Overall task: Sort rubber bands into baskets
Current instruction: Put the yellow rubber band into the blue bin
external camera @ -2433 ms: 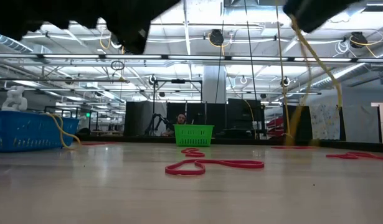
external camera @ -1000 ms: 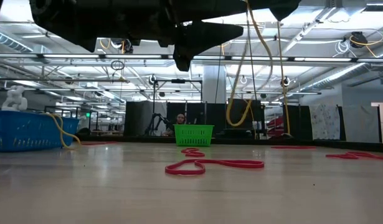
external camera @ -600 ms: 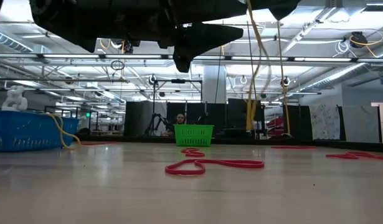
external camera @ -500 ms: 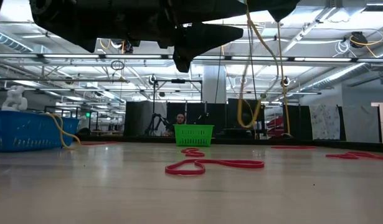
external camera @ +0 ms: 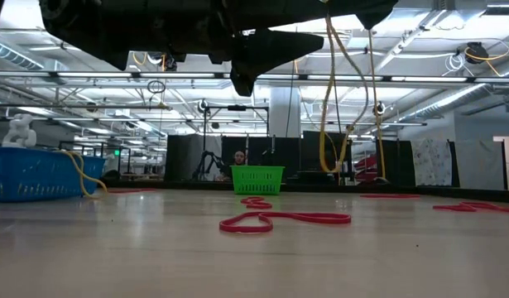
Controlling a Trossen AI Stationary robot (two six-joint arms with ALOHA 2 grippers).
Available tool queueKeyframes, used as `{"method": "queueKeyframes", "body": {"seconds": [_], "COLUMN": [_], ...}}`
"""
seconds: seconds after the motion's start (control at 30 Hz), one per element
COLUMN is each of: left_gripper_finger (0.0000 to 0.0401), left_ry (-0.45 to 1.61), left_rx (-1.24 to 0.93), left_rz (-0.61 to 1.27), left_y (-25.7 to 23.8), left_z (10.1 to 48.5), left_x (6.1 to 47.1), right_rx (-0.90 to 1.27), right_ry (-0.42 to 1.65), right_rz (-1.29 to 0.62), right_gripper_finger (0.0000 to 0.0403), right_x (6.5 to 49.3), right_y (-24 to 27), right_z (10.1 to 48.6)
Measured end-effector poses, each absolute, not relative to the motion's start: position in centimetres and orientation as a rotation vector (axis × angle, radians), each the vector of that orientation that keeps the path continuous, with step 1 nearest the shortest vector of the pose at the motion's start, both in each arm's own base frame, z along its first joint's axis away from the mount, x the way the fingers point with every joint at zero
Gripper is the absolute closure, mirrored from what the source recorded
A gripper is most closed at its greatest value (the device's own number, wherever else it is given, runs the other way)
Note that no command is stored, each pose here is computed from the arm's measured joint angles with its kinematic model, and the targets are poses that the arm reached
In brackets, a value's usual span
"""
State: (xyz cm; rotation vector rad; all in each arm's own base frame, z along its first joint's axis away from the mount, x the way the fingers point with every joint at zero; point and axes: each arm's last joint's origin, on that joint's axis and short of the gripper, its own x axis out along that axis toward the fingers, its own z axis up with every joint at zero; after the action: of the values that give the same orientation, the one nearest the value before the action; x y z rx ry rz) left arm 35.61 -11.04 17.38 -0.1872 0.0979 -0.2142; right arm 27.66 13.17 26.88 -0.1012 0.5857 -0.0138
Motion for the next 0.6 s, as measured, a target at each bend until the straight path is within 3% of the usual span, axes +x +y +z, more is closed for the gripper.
{"method": "queueKeyframes", "body": {"seconds": [0.6], "left_gripper_finger": [0.0218], "left_ry": [0.111], "left_rx": [-0.187], "left_rz": [-0.209], "left_y": [-9.9], "left_z": [17.3], "left_x": [35.9], "right_rx": [-0.098], "right_ry": [0.584], "right_rz": [-0.031], "right_gripper_finger": [0.0403], "right_x": [27.8], "right_y": [12.8], "right_z": [26.9]}}
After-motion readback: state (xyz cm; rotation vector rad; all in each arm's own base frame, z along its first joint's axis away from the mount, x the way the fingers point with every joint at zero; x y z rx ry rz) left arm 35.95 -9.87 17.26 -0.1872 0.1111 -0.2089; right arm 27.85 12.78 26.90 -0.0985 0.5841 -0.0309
